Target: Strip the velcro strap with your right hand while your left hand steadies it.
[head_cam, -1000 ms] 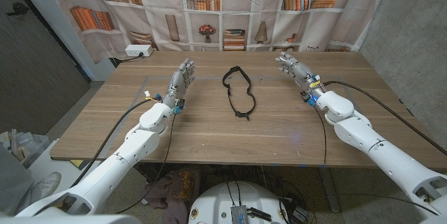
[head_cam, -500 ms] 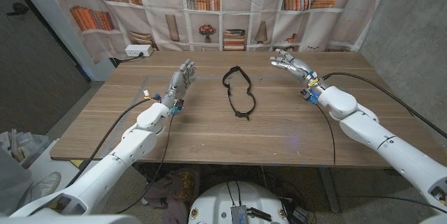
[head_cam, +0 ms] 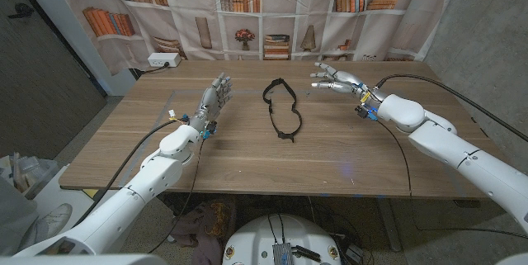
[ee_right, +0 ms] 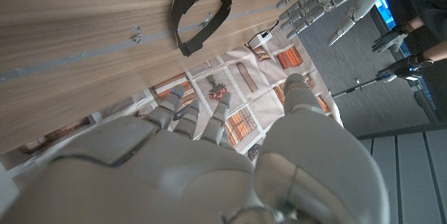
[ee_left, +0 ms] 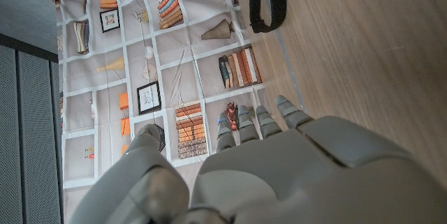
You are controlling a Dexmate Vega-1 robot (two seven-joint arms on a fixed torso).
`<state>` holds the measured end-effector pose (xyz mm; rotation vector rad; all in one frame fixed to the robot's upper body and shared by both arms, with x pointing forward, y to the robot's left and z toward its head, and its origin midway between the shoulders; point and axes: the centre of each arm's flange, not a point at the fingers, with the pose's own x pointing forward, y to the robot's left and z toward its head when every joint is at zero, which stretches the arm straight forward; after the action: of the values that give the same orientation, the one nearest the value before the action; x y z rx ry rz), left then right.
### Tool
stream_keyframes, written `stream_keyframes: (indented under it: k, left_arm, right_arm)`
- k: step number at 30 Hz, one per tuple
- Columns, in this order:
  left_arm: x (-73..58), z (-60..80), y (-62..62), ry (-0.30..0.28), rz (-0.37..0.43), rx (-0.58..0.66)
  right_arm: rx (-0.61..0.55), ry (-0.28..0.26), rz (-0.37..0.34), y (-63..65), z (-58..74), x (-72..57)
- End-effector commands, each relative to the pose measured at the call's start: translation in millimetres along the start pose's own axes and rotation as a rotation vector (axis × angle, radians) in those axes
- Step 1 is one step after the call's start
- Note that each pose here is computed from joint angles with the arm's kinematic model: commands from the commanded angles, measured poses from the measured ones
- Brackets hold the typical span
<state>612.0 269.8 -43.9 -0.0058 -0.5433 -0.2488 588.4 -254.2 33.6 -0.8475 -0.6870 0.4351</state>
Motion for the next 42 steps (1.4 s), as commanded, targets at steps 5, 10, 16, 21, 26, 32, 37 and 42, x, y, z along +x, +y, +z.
stream_keyframes:
  k: [5, 10, 16, 21, 26, 32, 37, 42]
  left_arm:
    - [-6.0, -1.5, -0.6, 0.032, -0.028, -0.007]
    - [2.2, 0.4, -5.3, 0.037, -0.054, 0.014]
    - [5.3, -2.8, -9.7, 0.041, -0.065, 0.004]
    - [3.9, -6.4, -12.0, 0.049, -0.064, -0.003]
    - [4.2, -7.3, -14.6, 0.033, -0.074, -0.03]
    - [2.7, -7.7, -14.9, 0.044, -0.066, -0.012]
    - [0.7, -8.3, -14.3, 0.046, -0.062, -0.015]
    - [0.3, -8.5, -14.0, 0.049, -0.063, -0.015]
  right_arm:
    - [-0.236, 0.036, 0.125, 7.7, 18.8, 7.3]
    - [-0.301, 0.004, 0.196, 10.0, 21.4, 11.7]
    - [-0.428, 0.016, 0.252, 13.8, 27.8, 14.2]
    - [-0.467, 0.018, 0.283, 19.6, 28.4, 13.0]
    - [-0.512, 0.019, 0.314, 23.1, 27.9, 13.1]
    - [-0.567, 0.025, 0.326, 26.9, 28.5, 14.5]
    - [-0.633, 0.03, 0.343, 37.0, 27.9, 15.6]
    - [-0.669, 0.037, 0.345, 42.4, 26.1, 17.5]
